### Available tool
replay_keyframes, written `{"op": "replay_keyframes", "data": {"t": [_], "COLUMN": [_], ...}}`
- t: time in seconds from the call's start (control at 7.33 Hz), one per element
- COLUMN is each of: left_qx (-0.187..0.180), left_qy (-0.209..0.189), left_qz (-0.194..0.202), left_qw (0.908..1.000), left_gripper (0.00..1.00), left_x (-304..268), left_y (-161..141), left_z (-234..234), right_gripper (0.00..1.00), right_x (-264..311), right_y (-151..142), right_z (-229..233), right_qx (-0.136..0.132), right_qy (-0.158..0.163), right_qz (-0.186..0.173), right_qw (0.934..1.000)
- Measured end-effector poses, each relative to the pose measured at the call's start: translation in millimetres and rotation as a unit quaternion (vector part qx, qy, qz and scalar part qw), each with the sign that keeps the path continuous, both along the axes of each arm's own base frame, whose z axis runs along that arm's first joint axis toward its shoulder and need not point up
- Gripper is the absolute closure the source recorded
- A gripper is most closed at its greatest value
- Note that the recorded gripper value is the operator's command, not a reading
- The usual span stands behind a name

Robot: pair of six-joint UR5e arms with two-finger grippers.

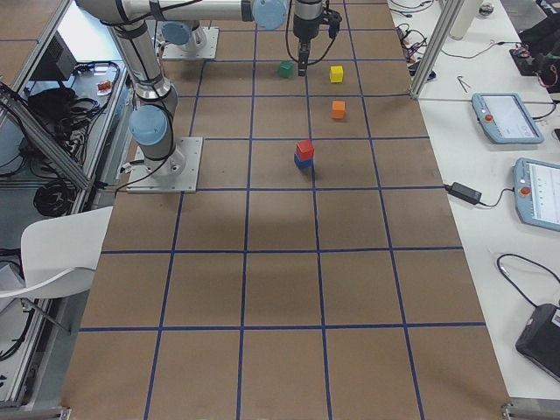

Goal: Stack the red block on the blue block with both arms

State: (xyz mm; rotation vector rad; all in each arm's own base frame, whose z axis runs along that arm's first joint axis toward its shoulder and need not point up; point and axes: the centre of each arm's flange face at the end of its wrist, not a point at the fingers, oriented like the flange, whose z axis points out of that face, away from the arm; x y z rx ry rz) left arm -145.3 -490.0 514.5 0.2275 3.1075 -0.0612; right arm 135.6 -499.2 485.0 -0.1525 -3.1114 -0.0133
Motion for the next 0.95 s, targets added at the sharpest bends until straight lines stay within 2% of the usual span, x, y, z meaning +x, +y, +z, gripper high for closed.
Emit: {"op": "replay_keyframes", "data": {"t": [0.27, 0.95], "left_qx": [0.0, 0.0], "left_qy": [0.0, 0.0], "left_qz": [0.0, 0.0], "left_qw": [1.0, 1.0], "left_gripper": [0.0, 0.0], "left_x": [0.0, -0.4], "left_y": [0.1, 0.1], "left_z": [-0.2, 0.1], "right_gripper": [0.0, 0.0], "right_x": [-3.2, -3.1], "right_y": [1.2, 1.4], "right_z": [-0.5, -0.4], "right_qx": [0.003, 0.002], "right_qy": [0.015, 0.017], "right_qz": [-0.001, -0.001], "right_qw": [0.9999, 0.9999]}}
